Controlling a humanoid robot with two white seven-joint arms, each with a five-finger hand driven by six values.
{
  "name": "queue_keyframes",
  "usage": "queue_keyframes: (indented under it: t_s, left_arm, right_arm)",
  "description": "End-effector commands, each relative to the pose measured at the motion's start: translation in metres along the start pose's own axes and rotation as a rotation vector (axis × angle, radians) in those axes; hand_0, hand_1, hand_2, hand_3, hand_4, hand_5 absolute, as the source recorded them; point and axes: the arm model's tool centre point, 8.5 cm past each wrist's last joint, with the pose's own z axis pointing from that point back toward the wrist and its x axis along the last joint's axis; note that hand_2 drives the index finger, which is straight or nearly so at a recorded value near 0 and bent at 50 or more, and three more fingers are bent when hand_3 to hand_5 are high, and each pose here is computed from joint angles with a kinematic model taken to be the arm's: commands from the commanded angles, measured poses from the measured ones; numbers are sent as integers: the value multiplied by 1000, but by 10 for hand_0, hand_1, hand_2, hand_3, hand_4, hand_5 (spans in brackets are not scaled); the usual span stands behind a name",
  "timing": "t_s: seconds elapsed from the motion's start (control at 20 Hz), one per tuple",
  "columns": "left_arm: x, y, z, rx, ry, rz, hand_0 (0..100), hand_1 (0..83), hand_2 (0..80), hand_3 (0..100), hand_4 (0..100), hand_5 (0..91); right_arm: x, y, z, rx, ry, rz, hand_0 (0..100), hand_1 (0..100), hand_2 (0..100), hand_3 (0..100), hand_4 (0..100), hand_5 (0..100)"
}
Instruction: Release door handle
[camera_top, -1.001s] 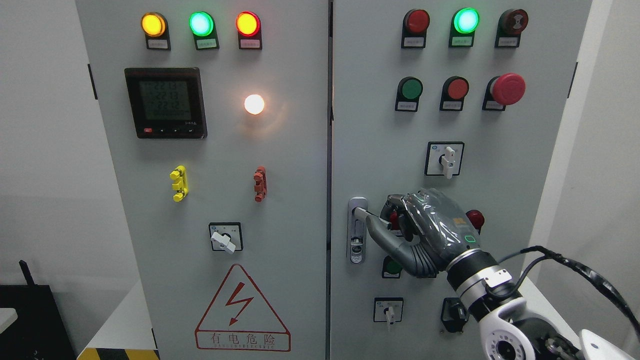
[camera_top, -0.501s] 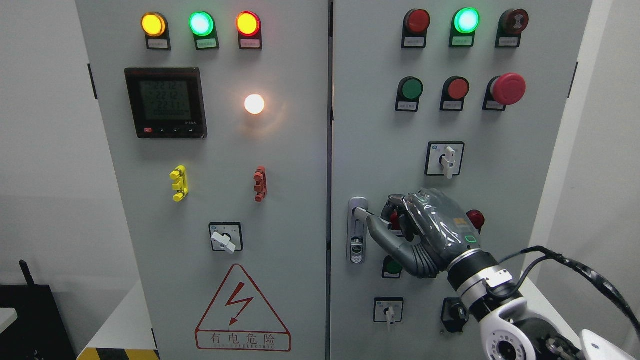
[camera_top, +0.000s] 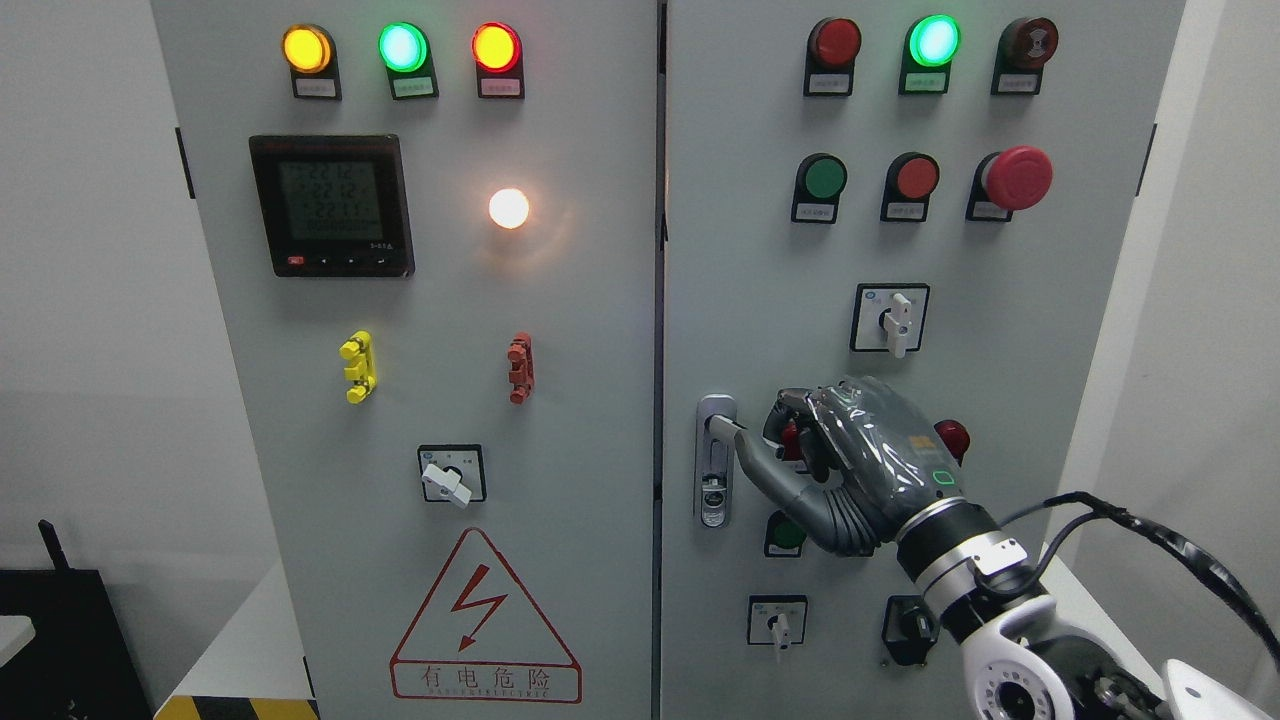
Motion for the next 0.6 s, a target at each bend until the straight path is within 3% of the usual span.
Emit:
queue_keyframes:
  t_s: [0.0,0.55]
  left_arm:
    - [-9,0,1,-2,0,2,120,389,0,0,0,0]
    - [-9,0,1,-2,0,2,120,389,0,0,0,0]
  right_arm:
    - [-2,-2,0,-4,2,4,540,105,766,1000,1000,1000]
    - [-4,0,3,-4,8,4,541,109,774,1000,1000,1000]
